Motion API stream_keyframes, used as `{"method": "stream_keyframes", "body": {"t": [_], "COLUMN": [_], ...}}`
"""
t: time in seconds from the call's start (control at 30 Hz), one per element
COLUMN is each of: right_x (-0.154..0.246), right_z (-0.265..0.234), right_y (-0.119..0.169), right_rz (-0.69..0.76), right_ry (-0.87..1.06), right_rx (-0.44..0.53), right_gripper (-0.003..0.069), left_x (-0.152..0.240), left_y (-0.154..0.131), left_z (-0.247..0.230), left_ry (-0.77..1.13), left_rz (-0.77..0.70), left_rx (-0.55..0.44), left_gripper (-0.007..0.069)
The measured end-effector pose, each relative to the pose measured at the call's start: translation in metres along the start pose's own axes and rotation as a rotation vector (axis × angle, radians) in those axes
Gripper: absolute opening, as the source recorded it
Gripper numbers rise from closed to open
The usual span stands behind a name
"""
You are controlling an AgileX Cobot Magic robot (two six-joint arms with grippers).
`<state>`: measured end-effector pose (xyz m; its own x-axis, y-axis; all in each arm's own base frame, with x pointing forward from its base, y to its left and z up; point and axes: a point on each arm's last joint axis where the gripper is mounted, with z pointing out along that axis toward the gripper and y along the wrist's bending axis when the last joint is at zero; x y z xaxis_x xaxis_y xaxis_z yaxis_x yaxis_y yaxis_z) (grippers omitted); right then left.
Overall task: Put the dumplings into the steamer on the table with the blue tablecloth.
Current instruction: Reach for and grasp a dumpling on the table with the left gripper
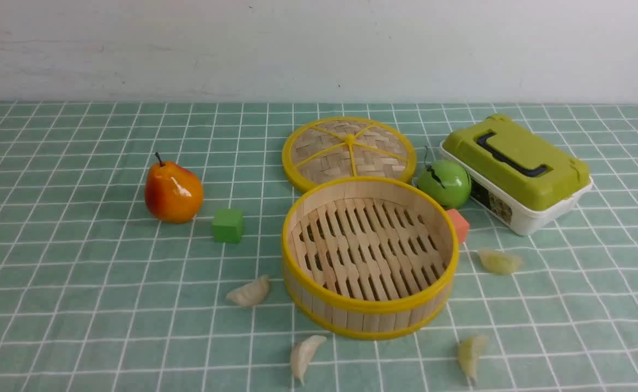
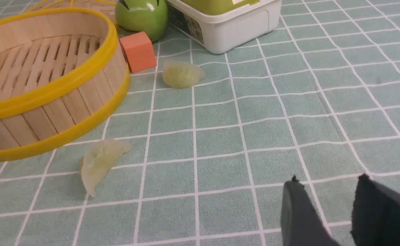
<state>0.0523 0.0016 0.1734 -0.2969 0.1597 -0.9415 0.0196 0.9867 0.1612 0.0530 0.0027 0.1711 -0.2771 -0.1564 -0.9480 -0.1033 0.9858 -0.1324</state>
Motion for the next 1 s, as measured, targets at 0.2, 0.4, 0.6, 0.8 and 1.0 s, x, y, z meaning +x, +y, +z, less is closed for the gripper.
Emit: {"method": "stream_keyframes", "body": {"t": [0.2, 0.4, 0.6, 0.8, 1.0], "right_x": [0.0000, 0.0000, 0.0000, 0.0000, -0.0003], "right_z": [0.0000, 0.0000, 0.0000, 0.0000, 0.0000], "right_y": [0.0000, 0.0000, 0.0000, 0.0000, -0.0013], "right_rz": [0.000, 0.000, 0.000, 0.000, -0.036], "right_ry": [0.000, 0.000, 0.000, 0.000, -0.003], "right_rx": [0.000, 0.000, 0.000, 0.000, 0.014], "right_gripper": [0.0239, 0.0239, 0.0239, 0.0239, 0.0239], "left_x": [0.0000, 0.0000, 0.0000, 0.0000, 0.0000], "left_y": [0.0000, 0.0000, 0.0000, 0.0000, 0.0000], "left_z": [0.0000, 0.0000, 0.0000, 0.0000, 0.0000], "left_ry": [0.000, 0.000, 0.000, 0.000, 0.000], "left_rz": [0.000, 0.000, 0.000, 0.000, 0.000], "left_rx": [0.000, 0.000, 0.000, 0.000, 0.000], "left_gripper": [0.0237, 0.0237, 0.0237, 0.0237, 0.0237]}}
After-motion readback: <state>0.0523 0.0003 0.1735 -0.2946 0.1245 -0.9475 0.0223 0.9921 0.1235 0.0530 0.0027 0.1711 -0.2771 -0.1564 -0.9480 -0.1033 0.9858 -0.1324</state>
